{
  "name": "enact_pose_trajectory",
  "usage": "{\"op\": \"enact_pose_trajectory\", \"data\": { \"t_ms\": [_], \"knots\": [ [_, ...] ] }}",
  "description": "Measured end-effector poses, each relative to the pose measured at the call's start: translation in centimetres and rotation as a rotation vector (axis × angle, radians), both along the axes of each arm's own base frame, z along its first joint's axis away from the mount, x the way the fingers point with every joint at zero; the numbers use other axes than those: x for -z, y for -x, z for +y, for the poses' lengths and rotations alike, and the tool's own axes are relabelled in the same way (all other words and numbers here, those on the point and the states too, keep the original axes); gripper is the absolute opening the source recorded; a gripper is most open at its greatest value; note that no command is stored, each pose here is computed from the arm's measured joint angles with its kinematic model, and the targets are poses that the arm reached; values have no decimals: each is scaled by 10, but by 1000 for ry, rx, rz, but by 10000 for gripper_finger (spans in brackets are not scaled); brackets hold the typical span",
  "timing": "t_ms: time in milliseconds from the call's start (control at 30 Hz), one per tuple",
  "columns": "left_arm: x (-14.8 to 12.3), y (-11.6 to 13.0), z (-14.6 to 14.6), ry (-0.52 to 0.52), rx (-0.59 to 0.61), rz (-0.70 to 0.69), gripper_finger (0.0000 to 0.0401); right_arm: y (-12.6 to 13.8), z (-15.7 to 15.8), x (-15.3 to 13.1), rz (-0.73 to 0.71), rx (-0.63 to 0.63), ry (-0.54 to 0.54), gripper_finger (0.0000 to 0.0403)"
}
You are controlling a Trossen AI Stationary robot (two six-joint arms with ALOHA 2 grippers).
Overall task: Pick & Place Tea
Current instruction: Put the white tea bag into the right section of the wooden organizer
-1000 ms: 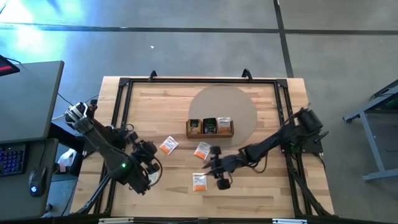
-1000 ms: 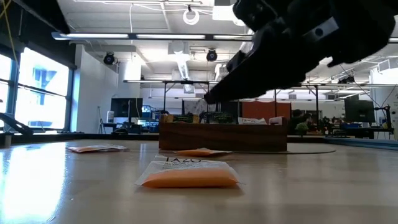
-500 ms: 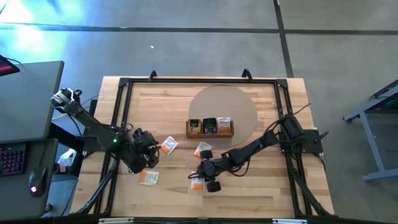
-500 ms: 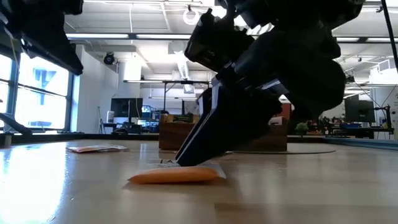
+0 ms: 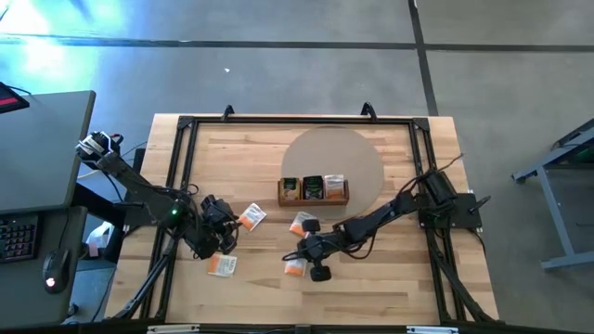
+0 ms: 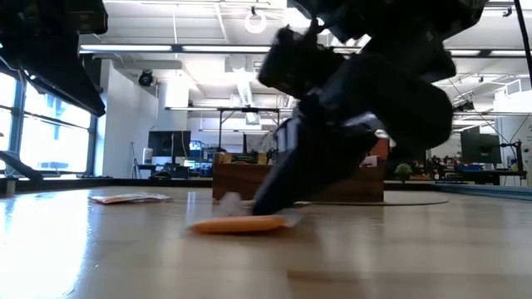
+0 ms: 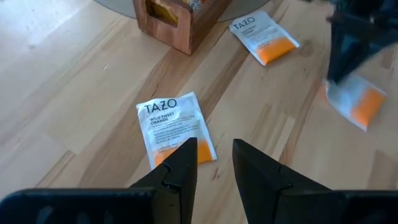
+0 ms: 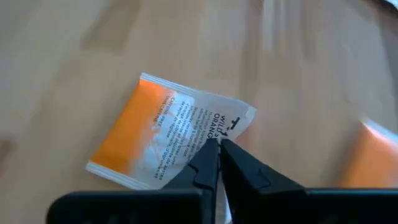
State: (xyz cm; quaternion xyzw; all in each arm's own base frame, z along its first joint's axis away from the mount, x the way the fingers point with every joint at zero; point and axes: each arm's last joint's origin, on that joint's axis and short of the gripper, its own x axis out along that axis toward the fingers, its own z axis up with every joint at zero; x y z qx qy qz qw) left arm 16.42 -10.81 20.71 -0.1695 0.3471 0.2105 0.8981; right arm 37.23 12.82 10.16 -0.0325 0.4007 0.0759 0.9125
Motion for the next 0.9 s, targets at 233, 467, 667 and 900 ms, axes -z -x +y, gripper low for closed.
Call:
{"op": "enact_pose_trajectory", "data": {
  "t_ms": [233,467,667,900],
  "knots": [
    [0,0,0,-17,17,6,101,30,-21,-65,17,128,408,4],
    [0,0,0,-17,17,6,101,61,-54,-122,8,344,825,2],
    [0,0,0,-15,15,5,101,61,-76,-119,96,368,879,2],
    [0,0,0,-14,15,4,101,52,-89,-95,221,317,927,2]
  ]
}}
